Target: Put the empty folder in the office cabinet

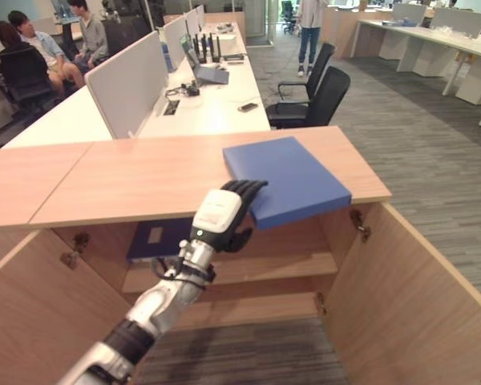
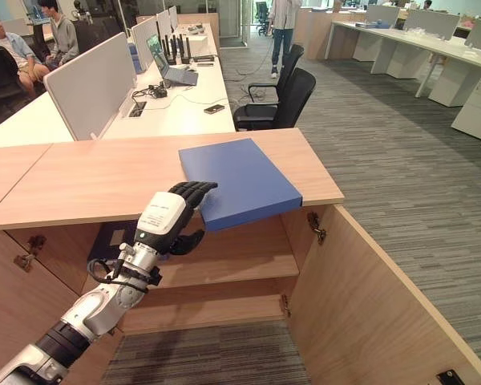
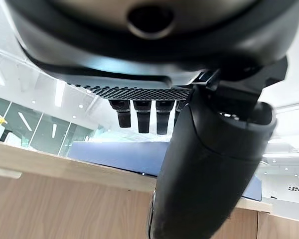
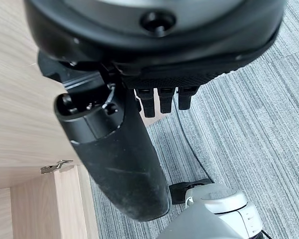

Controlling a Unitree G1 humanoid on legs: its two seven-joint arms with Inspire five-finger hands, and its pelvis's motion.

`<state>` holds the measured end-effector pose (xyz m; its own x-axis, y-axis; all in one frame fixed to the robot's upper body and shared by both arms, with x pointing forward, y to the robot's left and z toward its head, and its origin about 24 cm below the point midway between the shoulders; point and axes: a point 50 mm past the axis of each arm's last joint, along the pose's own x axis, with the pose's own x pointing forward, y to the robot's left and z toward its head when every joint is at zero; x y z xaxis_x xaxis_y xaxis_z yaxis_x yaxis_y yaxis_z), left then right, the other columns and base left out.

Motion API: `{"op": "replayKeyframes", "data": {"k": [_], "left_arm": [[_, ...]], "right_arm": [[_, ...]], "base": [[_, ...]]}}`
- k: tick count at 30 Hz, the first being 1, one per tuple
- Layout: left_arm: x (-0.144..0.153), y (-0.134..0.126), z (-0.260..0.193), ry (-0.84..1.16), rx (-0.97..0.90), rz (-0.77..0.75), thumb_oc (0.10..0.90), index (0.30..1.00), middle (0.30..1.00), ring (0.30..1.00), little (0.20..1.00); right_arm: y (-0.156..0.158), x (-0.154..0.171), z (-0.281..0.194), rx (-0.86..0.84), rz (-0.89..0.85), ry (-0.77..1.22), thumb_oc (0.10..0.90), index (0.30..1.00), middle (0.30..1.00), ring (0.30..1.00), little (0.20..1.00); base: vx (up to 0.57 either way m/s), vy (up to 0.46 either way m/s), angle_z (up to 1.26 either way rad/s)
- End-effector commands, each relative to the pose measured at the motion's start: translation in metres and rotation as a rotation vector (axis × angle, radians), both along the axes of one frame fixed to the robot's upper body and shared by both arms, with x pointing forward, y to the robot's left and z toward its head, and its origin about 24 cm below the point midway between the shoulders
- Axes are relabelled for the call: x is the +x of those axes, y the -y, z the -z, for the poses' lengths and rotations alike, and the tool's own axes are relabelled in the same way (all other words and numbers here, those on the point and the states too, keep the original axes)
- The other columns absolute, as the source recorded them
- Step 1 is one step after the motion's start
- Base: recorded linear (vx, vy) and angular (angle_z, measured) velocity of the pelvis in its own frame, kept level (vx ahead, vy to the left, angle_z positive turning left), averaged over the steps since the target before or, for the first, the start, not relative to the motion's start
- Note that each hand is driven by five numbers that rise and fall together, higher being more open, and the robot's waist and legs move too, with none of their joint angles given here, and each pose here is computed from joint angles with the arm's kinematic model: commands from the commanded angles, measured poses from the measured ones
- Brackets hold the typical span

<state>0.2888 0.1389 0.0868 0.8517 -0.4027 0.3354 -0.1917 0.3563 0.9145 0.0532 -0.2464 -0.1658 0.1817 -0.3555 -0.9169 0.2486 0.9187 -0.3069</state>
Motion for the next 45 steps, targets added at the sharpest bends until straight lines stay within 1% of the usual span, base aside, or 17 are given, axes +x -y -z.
{"op": "replayKeyframes", "data": {"k": [1,6,12,19,25,36,37,38,39,40,45], "left_arm": [[0.025,0.013,-0.075,0.327,-0.085,0.026,0.8,0.9,0.9,0.9,0.9],[0.022,0.015,-0.081,0.354,-0.093,0.04,0.8,0.9,0.9,0.9,0.9],[0.025,0.017,-0.079,0.343,-0.06,0.048,0.8,0.9,0.9,0.9,0.9],[0.031,0.019,-0.064,0.281,0.024,0.043,0.8,0.9,0.9,0.9,0.9],[0.034,0.021,-0.06,0.26,0.048,0.047,0.8,0.9,0.9,0.9,0.9],[0.041,0.038,-0.069,0.284,0.05,0.082,0.8,0.9,0.9,0.9,0.9],[0.042,0.039,-0.069,0.282,0.057,0.085,0.778,0.867,0.867,0.867,0.867],[0.042,0.04,-0.068,0.277,0.058,0.083,0.624,0.636,0.636,0.636,0.636],[0.042,0.04,-0.068,0.277,0.058,0.083,0.588,0.582,0.582,0.582,0.582],[0.043,0.04,-0.066,0.271,0.057,0.079,0.402,0.302,0.302,0.302,0.302],[0.042,0.038,-0.062,0.251,0.036,0.07,0.4,0.3,0.3,0.3,0.3]], "right_arm": [[0.006,0.021,-0.004,-0.057,-0.053,0.027,0.8,0.9,0.9,0.9,0.9],[0.005,0.02,-0.004,-0.06,-0.063,0.019,0.8,0.9,0.9,0.9,0.9],[0.007,0.02,-0.005,-0.061,-0.063,0.021,0.8,0.9,0.9,0.9,0.9],[0.009,0.02,-0.005,-0.065,-0.057,0.021,0.8,0.9,0.9,0.9,0.9],[0.009,0.019,-0.005,-0.064,-0.054,0.017,0.8,0.9,0.9,0.9,0.9],[0.01,0.021,-0.006,-0.068,-0.055,0.022,0.8,0.9,0.9,0.9,0.9],[0.01,0.021,-0.006,-0.069,-0.055,0.02,0.8,0.9,0.9,0.9,0.9],[0.01,0.02,-0.006,-0.068,-0.052,0.019,0.8,0.9,0.9,0.9,0.9],[0.01,0.02,-0.006,-0.068,-0.052,0.019,0.8,0.9,0.9,0.9,0.9],[0.011,0.02,-0.006,-0.07,-0.049,0.018,0.8,0.9,0.9,0.9,0.9],[0.011,0.016,-0.005,-0.071,-0.042,0.006,0.8,0.9,0.9,0.9,0.9]], "base": [[0.0,0.0,0.0],[0.0,0.0,0.0],[0.0,0.0,0.0],[0.0,0.0,0.0],[0.0,0.0,-0.01],[0.0,0.001,-0.01],[0.0,0.0,0.0],[0.0,0.0,0.0],[0.0,0.0,0.0],[0.01,-0.001,-0.03],[0.0,-0.001,-0.02]]}}
